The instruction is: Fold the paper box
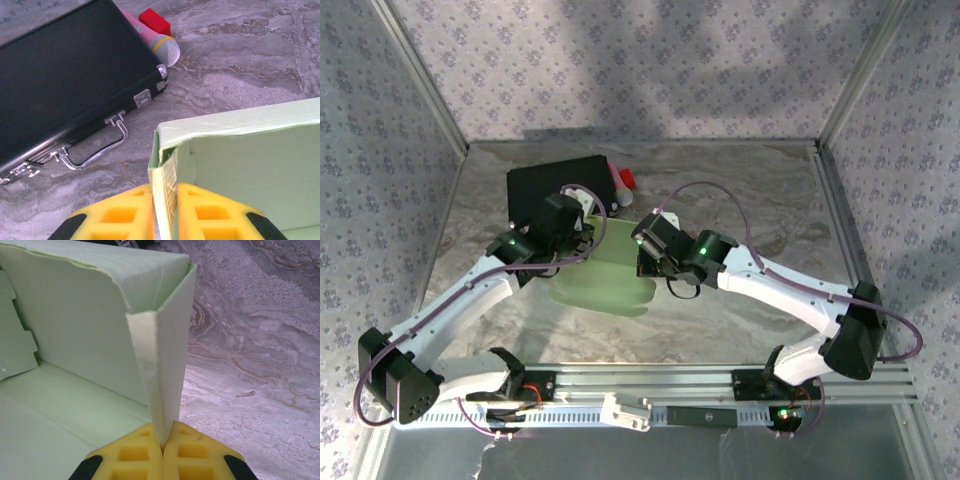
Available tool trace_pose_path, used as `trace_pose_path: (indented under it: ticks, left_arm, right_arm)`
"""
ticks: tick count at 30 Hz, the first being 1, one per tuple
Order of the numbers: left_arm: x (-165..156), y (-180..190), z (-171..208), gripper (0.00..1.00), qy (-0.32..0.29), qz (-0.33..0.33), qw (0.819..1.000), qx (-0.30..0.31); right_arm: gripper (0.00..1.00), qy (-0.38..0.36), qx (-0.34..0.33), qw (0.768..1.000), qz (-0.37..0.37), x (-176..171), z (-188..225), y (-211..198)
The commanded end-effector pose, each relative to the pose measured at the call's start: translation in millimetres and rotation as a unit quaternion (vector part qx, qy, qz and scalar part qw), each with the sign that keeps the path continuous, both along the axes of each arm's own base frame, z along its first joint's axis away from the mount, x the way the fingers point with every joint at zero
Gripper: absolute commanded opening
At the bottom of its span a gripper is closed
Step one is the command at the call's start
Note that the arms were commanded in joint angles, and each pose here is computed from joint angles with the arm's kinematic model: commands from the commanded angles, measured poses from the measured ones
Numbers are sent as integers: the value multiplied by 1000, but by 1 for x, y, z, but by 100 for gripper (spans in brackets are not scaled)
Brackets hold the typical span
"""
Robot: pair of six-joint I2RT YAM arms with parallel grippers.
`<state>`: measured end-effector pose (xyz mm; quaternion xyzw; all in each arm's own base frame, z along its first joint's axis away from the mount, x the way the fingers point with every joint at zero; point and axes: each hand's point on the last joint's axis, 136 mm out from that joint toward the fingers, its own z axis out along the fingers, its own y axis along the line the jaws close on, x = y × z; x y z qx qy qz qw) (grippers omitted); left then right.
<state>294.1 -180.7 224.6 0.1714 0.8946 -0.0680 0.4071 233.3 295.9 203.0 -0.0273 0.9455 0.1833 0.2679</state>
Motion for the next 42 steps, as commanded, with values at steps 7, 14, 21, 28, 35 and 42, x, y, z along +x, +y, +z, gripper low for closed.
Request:
trace_pose_path:
  ticks: [7,14,21,28,35,42]
  left_arm:
    - [-5,8,-7,22,18,0,1000,-12]
    - [-5,21,-6,11,11,17,1000,10]
    - [-3,14,-14,7,24,11,1000,-1]
    - [3,14,-21,16,28,20,999,4]
    - [9,17,-22,17,34,24,999,-4]
    - [12,17,-25,5,33,29,999,3]
  right_arm:
    - [0,-27,45,999,13,3,31,13]
    - [0,-26,44,999,12,3,28,13]
    - [0,-26,45,999,12,2,29,14]
    - [0,-28,47,998,13,1,33,12]
    - [0,-28,48,998,13,1,33,12]
    - [0,-29,50,998,12,1,34,12]
